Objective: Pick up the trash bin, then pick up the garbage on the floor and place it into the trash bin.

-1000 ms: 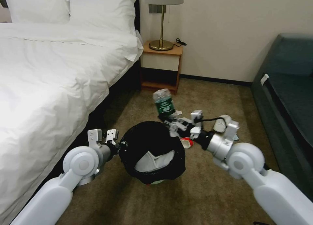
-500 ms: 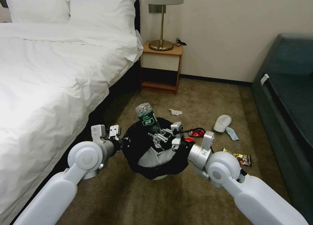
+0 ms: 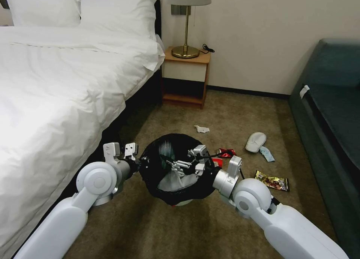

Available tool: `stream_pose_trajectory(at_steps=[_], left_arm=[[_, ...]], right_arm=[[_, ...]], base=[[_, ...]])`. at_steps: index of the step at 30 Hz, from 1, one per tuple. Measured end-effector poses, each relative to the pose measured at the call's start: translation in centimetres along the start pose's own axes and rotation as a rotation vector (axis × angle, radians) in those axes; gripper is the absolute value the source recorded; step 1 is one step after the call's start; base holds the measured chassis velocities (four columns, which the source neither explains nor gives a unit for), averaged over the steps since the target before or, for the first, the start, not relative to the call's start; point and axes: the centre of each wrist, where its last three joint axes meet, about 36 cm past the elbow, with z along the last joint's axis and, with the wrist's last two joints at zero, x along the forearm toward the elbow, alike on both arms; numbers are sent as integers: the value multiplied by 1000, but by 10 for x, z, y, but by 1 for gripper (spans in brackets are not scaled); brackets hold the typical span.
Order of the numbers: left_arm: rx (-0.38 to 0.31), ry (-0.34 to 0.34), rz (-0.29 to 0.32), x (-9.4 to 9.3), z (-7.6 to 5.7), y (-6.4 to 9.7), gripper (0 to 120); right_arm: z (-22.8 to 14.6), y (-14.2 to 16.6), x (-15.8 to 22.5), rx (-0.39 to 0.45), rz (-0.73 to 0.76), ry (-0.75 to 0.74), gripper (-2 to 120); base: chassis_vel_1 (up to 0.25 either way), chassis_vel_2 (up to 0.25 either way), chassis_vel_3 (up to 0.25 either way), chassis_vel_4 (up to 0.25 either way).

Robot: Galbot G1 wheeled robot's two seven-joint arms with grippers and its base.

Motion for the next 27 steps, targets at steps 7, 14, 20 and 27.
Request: stream_pose_trajectory(at_steps=[7, 14, 20, 27], left_arm=[[4, -18, -15, 4, -3, 6, 3], [-10, -68, -44, 13, -8, 14, 3], [-23, -123, -78, 24, -15, 20, 3], [-38, -178, -121, 38, -20, 29, 3]], right_arm=[[-26, -17, 7, 49, 97, -91, 100], [-54, -45, 33, 123, 346, -171, 100], [-46, -67, 72, 192, 526, -144, 100], [-20, -73, 120, 241, 693, -90, 100]], base=[[0, 0, 0, 0], [0, 0, 0, 0], [0, 0, 0, 0], [0, 0, 0, 0]])
